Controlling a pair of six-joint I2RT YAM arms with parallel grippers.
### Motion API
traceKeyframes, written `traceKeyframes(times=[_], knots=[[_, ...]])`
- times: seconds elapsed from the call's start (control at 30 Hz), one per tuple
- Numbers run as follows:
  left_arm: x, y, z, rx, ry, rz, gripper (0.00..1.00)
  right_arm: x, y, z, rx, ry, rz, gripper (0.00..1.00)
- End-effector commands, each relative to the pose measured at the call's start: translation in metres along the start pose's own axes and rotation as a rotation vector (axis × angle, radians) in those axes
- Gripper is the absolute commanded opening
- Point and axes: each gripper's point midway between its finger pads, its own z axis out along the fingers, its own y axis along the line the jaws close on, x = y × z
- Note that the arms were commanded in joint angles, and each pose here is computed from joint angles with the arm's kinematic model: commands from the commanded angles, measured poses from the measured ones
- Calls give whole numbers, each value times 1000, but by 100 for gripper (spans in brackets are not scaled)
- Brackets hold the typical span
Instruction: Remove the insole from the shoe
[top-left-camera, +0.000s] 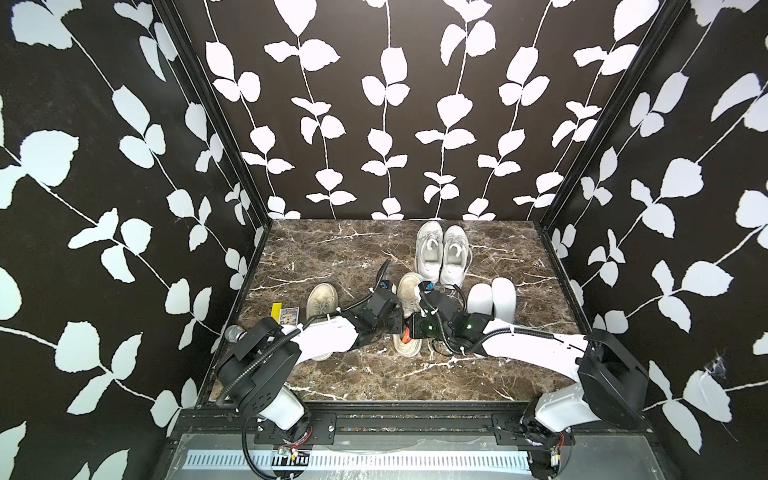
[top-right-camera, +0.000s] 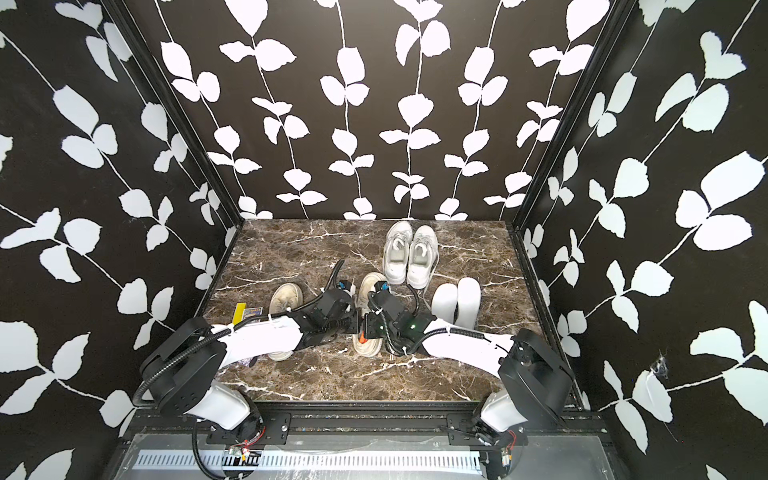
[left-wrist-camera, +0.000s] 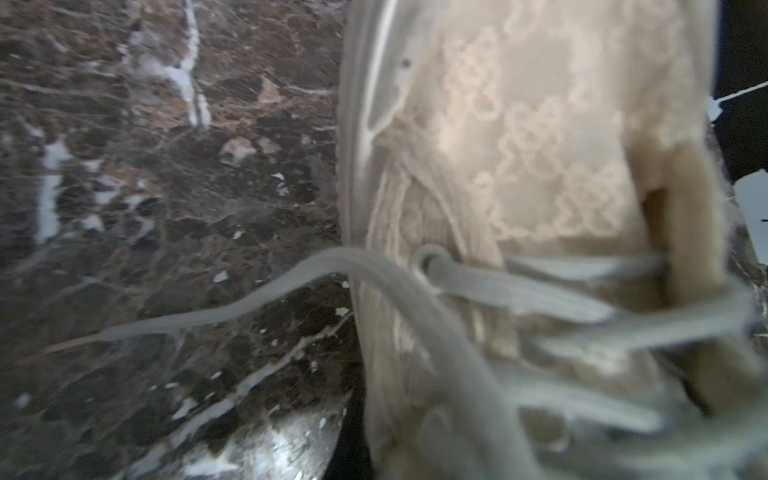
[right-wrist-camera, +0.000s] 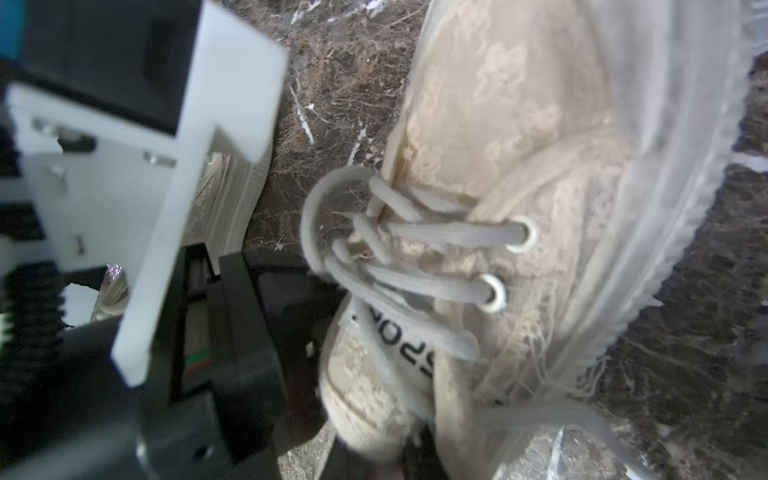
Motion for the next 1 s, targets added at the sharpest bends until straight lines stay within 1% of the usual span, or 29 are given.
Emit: traceKeyframes(times=[0.0, 0.13, 0.3, 0.4, 0.53, 0.67, 0.8, 0.97], knots=[[-25, 66, -7, -266, -91, -77, 0, -20, 69, -37, -234, -86, -112, 0], [-33, 78, -8, -278, -98, -105, 0, -20, 74, -43, -273, -117, -126, 0], [-35, 81, -11, -294, -103, -95, 0, -23, 70, -43, -260, -136, -99, 0], [-32, 85, -13, -312, -103, -88, 0, -27, 73, -47, -295, -160, -75, 0], [-34, 88, -17, -332, -112, -73, 0, -28, 72, -54, -291, -177, -94, 0], [-43, 86, -14, -338, -104, -51, 0, -31, 59, -61, -230, -210, -107, 0], [-55, 83, -7, -325, -96, -45, 0, -36, 33, -77, -109, -261, -117, 0], [-85, 83, 4, -292, -96, -60, 0, -39, -2, -100, 52, -310, -150, 0]])
